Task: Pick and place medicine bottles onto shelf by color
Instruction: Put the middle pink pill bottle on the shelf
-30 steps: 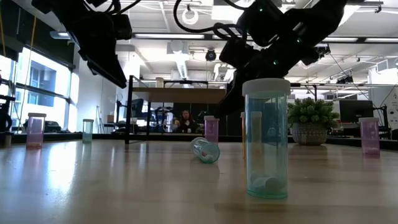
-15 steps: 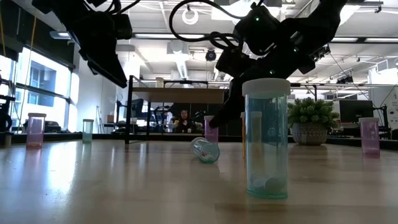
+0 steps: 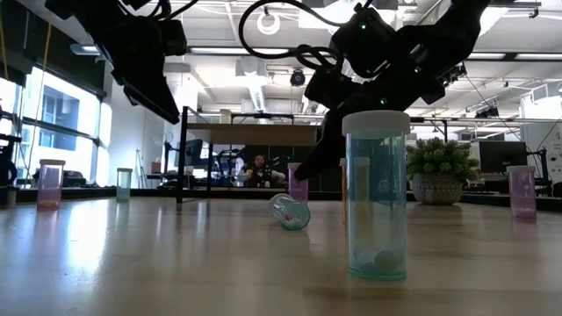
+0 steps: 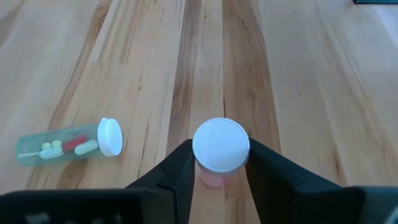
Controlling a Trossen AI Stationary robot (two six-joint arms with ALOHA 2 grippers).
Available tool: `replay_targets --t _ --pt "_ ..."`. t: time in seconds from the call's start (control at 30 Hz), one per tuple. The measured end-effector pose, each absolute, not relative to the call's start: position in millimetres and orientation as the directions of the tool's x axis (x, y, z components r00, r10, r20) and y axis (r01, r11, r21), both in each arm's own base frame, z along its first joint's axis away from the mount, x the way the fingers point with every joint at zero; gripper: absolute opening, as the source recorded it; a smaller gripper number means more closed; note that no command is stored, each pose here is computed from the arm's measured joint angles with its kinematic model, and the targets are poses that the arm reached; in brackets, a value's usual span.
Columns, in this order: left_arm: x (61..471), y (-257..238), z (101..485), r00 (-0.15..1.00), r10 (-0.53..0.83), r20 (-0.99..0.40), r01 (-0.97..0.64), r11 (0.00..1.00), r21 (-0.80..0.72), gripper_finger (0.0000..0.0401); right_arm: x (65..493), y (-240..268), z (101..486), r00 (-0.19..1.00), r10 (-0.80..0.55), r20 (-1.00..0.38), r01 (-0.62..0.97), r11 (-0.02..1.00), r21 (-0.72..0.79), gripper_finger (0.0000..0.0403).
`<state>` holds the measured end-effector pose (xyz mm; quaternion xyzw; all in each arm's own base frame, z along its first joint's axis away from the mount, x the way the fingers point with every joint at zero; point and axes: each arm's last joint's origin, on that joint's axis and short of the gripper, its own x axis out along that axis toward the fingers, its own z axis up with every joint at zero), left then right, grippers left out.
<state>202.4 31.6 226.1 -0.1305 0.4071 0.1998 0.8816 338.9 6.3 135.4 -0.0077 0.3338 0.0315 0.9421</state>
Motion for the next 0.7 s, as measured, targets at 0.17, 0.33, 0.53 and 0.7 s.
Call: replay_targets --t 0.17,0.33,0.53,0.7 --pt "202.4 31.6 226.1 0.589 0.246 -0.77 -0.459 0.886 -0.067 0.0157 338.9 5.8 135.4 0.775 0.053 -0.629 -0.063 0.998 0.007 0.0105" --pt "202.4 31.6 226.2 0.589 0.246 -0.77 -0.459 0.886 -0.067 0.0157 338.9 5.8 135.4 0.776 0.053 -0.629 -0.053 0.998 0.018 0.0104" --pt "202.4 31.6 226.2 0.588 0.247 -0.77 -0.459 0.886 -0.066 0.0157 342.7 5.7 150.5 0.803 0.053 -0.594 -0.032 0.998 0.046 0.0104" --pt "202.4 31.6 226.2 0.588 0.248 -0.77 -0.46 0.886 -0.066 0.0157 356.2 2.9 175.9 0.806 0.046 -0.59 -0.023 0.999 0.047 0.0103"
